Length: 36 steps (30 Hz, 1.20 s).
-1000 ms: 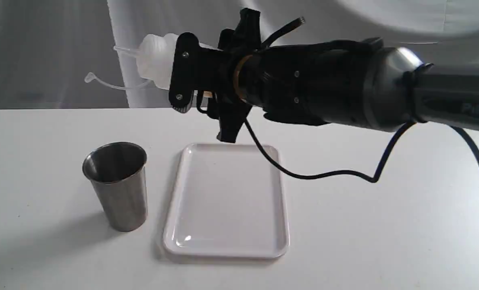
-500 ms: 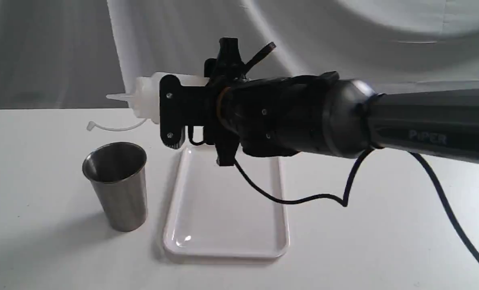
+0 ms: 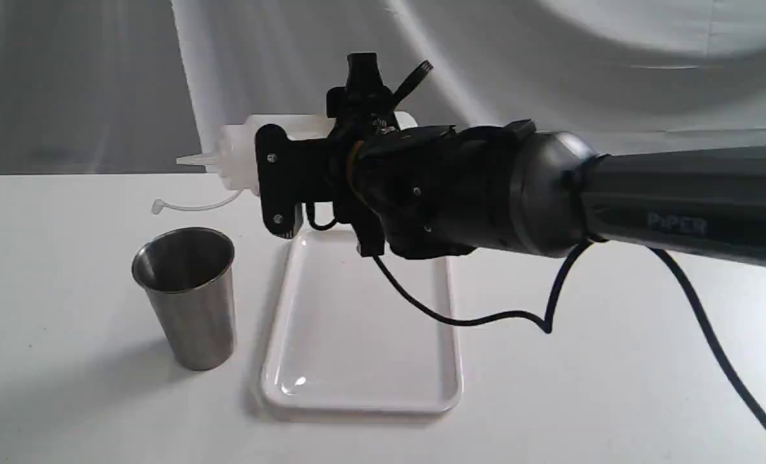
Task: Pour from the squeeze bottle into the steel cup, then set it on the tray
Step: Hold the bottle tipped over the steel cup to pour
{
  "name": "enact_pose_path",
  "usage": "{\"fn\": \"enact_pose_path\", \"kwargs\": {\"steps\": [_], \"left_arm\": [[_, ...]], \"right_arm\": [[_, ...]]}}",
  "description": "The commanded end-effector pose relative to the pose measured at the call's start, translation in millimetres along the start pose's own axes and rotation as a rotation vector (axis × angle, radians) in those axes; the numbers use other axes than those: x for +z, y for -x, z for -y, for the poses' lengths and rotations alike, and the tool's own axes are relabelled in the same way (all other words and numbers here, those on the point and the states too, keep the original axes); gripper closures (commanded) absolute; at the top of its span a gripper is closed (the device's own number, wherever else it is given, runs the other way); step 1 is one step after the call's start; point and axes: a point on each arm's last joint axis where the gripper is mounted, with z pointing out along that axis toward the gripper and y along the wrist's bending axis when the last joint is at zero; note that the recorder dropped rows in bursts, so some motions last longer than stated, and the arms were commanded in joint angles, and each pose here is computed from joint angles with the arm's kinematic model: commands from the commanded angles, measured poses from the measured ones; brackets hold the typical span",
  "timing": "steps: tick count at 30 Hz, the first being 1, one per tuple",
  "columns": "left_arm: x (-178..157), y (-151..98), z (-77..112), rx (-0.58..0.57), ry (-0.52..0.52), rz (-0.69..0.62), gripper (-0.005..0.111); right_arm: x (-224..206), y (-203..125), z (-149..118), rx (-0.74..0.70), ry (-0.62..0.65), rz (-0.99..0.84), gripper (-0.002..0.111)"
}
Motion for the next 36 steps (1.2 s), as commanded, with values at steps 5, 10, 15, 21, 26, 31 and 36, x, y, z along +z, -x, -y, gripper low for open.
{"fn": "enact_pose_path", "kwargs": {"steps": [5, 10, 15, 21, 26, 31, 36], "left_arm": [[0.0, -0.5, 0.3, 0.0, -0.005, 0.009, 0.098], [0.0, -0.5, 0.3, 0.0, -0.005, 0.009, 0.098], [0.0, -0.5, 0.3, 0.0, -0.005, 0.009, 0.098], [0.0, -0.5, -0.2, 0.021, 0.001, 0.008, 0.098], [0.0, -0.5, -0.2, 0.021, 0.001, 0.008, 0.098], [0.0, -0.5, -0.2, 0.021, 0.001, 0.008, 0.098], [0.0, -0.5, -0.2, 0.021, 0.001, 0.008, 0.098]], "right_arm": [[-5.2, 0.0, 12.4, -0.064, -0.076, -0.029, 0.108], [-7.0, 4.7, 13.6, -0.111, -0.099, -0.015, 0.108], [-7.6, 6.1, 13.8, -0.122, -0.104, -0.011, 0.108], [-7.5, 5.9, 13.8, -0.121, -0.104, -0.012, 0.108], [-7.5, 5.9, 13.8, -0.121, -0.104, -0.012, 0.108], [-7.5, 5.9, 13.8, -0.121, -0.104, -0.012, 0.108], [-7.6, 5.2, 14.5, -0.136, -0.111, -0.021, 0.108]]}}
